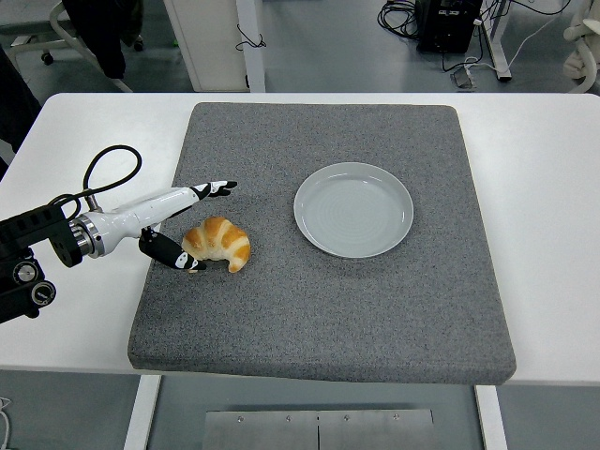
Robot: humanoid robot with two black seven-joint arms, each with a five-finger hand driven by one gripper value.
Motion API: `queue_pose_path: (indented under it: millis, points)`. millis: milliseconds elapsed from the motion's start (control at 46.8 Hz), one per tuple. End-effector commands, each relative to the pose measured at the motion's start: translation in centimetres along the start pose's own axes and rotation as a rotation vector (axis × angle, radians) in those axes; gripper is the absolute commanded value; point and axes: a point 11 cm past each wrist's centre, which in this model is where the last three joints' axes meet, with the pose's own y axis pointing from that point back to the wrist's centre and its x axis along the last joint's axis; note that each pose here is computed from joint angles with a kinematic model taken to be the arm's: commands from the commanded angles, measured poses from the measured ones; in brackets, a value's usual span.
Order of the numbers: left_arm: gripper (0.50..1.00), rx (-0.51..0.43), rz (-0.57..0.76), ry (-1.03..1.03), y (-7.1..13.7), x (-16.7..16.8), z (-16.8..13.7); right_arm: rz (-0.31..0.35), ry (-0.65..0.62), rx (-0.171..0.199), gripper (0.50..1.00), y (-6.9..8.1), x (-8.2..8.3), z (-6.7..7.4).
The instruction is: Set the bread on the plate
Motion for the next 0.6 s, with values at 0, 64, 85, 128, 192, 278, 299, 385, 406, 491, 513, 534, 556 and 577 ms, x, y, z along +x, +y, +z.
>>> queue_pose_path:
  millis: [0, 64, 85, 128, 192, 278, 299, 385, 406, 491, 513, 534, 556, 577]
  points:
    - [0.972, -0.011, -0.002, -0.016, -0.32, -0.09, 0.41, 0.0, 0.0, -0.001, 1.0, 0.02, -0.01, 0.04]
    - [0.972, -0.017, -0.003, -0.016, -0.54, -0.28, 0.61, 0.0, 0.0, -0.001, 1.0, 0.02, -0.01, 0.04]
    - [0.972, -0.018, -0.002, -0.016, -0.58, -0.3, 0.66, 0.0, 0.0, 0.001, 1.0, -0.01, 0.0, -0.04]
    - [0.972, -0.021, -0.003, -0.014, -0.72, -0.44, 0.77, 0.0, 0.0, 0.001, 1.0, -0.01, 0.0, -0.04]
    - [0.971, -0.023, -0.003, -0.013, -0.91, -0.52, 0.82, 0.0, 0.0, 0.001, 1.0, -0.01, 0.0, -0.04]
    - [0.969, -0.017, 0.001, -0.016, -1.01, -0.45, 0.62, 0.0, 0.0, -0.001, 1.0, 0.02, 0.0, 0.04]
    - [0.969, -0.016, 0.004, -0.017, -1.04, -0.46, 0.55, 0.0, 0.0, -0.001, 1.0, 0.02, -0.01, 0.04]
    - [0.968, -0.013, 0.016, -0.021, -1.03, -0.29, 0.46, 0.001, 0.0, -0.001, 1.0, 0.02, 0.01, 0.04]
    - [0.968, -0.012, 0.021, -0.022, -1.03, -0.22, 0.41, 0.0, 0.0, -0.001, 1.0, 0.02, 0.0, 0.04]
    - [0.96, -0.017, 0.03, -0.05, -1.03, -0.24, 0.43, 0.001, 0.001, 0.001, 1.0, -0.01, 0.02, -0.04]
    - [0.958, -0.018, 0.032, -0.059, -1.0, -0.33, 0.41, 0.001, 0.001, 0.001, 1.0, -0.01, 0.02, -0.04]
    - [0.957, -0.019, 0.03, -0.063, -0.99, -0.53, 0.4, 0.0, 0.0, 0.001, 1.0, -0.01, 0.0, -0.04]
    - [0.957, -0.022, 0.031, -0.067, -1.04, -0.67, 0.46, 0.0, 0.0, -0.001, 1.0, 0.02, -0.01, 0.04]
    - [0.955, -0.026, 0.031, -0.071, -1.14, -0.78, 0.55, 0.0, 0.0, 0.001, 1.0, -0.01, 0.0, -0.04]
